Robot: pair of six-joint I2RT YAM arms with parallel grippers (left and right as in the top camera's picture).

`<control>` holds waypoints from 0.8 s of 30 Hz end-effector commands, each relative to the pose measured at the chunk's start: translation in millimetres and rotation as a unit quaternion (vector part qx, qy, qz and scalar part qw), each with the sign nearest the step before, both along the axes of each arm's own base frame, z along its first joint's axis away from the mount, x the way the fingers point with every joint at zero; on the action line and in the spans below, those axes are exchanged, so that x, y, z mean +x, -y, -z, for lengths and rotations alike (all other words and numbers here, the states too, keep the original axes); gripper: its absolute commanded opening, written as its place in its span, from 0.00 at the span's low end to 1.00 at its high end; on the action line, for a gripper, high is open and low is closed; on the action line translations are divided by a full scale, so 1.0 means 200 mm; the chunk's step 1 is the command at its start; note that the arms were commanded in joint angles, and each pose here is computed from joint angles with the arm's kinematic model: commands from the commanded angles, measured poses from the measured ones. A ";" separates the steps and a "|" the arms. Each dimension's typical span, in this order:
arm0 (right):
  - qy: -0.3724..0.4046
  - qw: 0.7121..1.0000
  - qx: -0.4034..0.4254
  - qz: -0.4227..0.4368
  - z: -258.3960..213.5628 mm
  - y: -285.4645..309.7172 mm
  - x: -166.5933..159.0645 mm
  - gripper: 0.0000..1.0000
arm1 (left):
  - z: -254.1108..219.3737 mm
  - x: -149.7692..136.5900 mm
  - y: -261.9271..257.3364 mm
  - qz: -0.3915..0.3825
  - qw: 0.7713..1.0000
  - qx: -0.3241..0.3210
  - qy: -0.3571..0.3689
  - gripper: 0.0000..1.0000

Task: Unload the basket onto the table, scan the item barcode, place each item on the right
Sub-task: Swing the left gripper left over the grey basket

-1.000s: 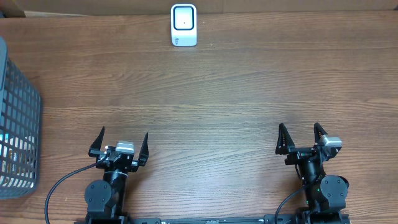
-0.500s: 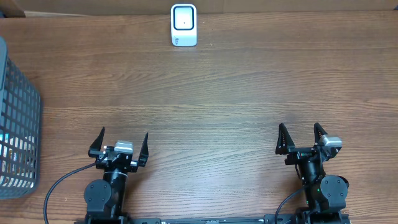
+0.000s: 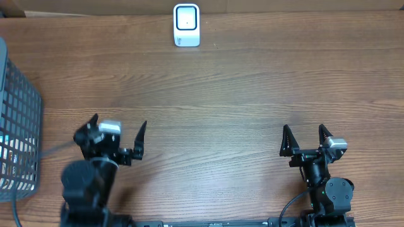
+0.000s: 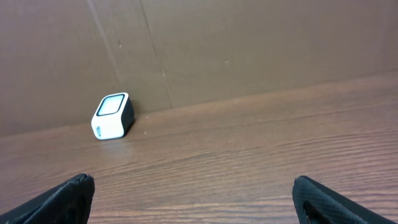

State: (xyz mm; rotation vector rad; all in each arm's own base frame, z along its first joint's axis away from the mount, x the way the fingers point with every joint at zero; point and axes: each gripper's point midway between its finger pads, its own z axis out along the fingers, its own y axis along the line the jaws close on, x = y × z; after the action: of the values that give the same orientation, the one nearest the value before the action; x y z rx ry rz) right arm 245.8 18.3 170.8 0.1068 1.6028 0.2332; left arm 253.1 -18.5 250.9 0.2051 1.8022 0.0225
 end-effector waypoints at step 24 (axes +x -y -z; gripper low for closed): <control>0.004 1.000 0.000 0.002 0.00 0.00 0.00 1.00 | -0.27 0.48 0.08 -0.030 0.919 -0.209 -0.333 0.78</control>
State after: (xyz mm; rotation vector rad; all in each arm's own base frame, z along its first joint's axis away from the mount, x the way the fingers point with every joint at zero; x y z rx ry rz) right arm 245.8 18.3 171.1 0.1067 1.6012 0.2333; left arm 332.5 -73.9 276.8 0.1795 2.4814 -0.5298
